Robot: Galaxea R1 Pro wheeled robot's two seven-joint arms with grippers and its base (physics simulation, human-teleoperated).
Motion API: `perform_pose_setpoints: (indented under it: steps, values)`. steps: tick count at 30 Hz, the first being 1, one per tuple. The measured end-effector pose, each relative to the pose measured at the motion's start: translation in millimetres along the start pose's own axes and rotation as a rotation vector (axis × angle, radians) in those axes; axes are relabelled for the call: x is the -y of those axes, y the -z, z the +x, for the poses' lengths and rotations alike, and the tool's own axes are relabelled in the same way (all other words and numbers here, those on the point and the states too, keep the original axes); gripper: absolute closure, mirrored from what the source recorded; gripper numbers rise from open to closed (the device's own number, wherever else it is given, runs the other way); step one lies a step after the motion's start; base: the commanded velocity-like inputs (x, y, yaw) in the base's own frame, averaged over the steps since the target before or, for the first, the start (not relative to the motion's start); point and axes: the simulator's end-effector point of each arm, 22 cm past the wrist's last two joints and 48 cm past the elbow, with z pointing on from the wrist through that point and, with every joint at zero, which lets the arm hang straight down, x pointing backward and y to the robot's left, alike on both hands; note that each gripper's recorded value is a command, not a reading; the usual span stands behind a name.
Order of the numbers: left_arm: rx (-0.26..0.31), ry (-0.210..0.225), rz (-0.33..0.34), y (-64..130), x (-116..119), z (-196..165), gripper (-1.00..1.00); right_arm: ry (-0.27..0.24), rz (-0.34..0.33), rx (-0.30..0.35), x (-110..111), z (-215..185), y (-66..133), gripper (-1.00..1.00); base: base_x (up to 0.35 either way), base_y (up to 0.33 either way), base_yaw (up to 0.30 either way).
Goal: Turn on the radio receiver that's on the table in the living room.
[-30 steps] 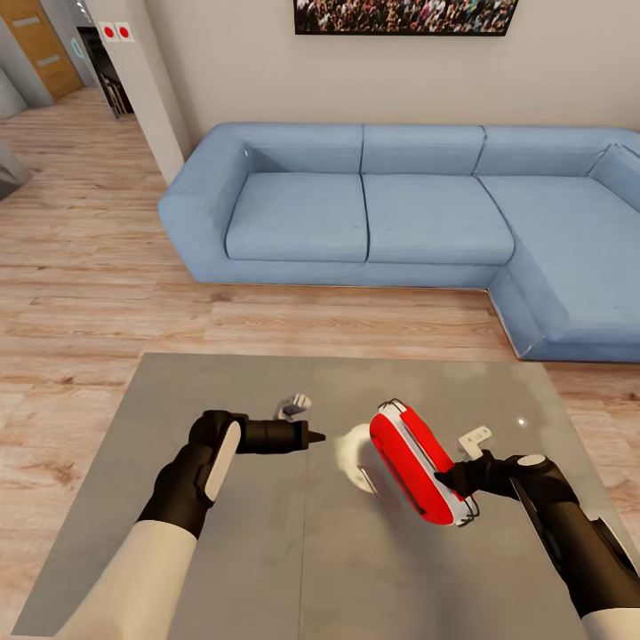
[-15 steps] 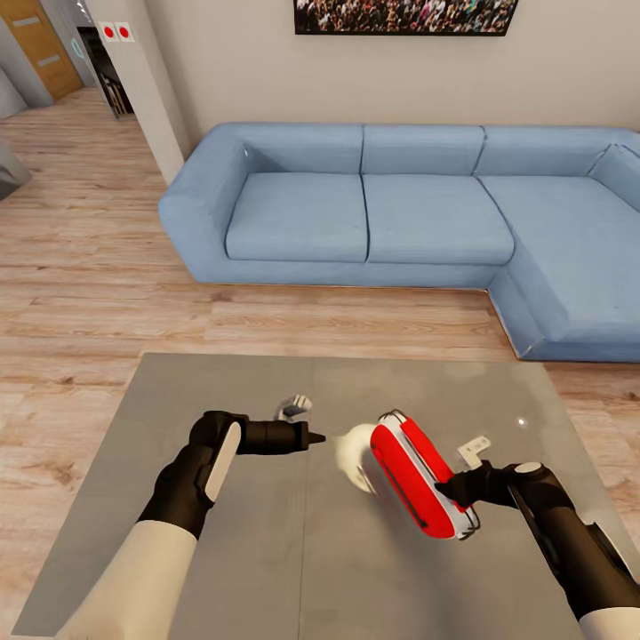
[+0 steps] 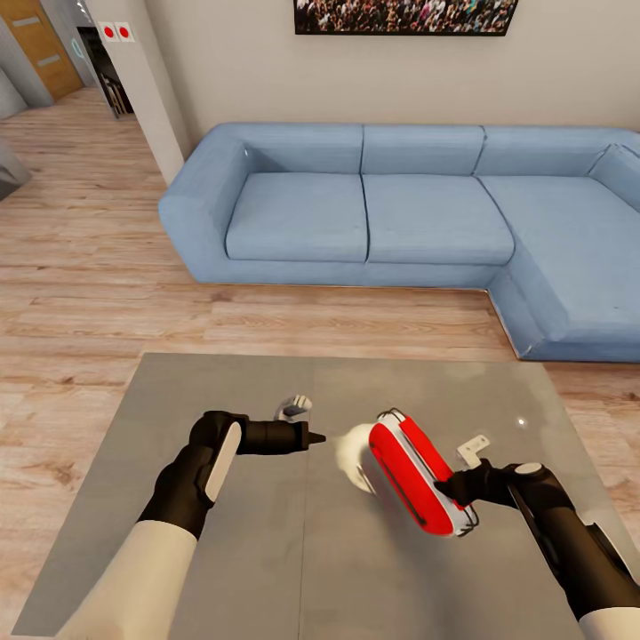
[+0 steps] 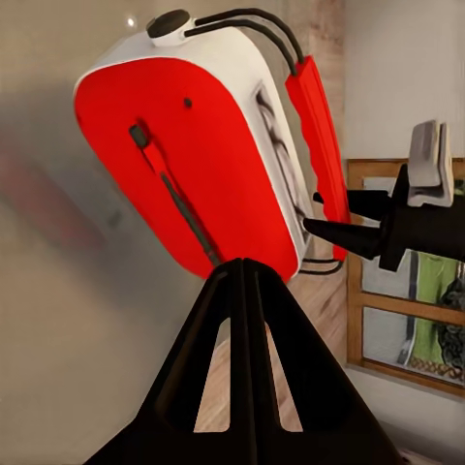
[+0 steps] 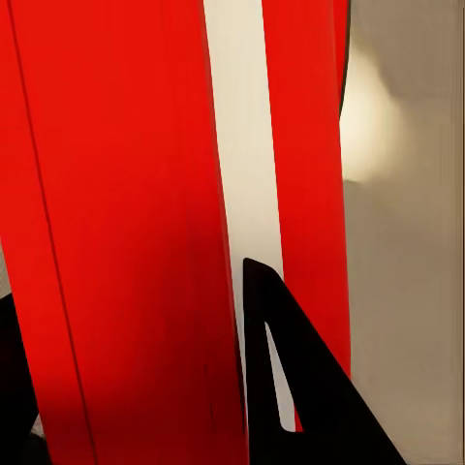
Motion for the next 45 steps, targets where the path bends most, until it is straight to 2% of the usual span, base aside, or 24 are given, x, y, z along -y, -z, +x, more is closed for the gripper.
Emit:
perform_pose_setpoints:
  steps: [11, 38, 45]
  values:
    - [0.000, 0.001, 0.002, -0.4, 0, 0, 1.00, 0.019, 0.002, 0.011, 1, 7, -8.6, 1.00, 0.000, 0.000, 0.000]
    - [-0.001, 0.001, 0.001, -0.5, 0, 0, 1.00, 0.022, 0.009, 0.013, 3, 8, -10.0, 1.00, 0.000, 0.000, 0.000]
    - [-0.001, 0.000, 0.001, -0.6, 0, 0, 1.00, -0.007, 0.010, -0.041, 4, 33, -20.4, 1.00, 0.000, 0.000, 0.000]
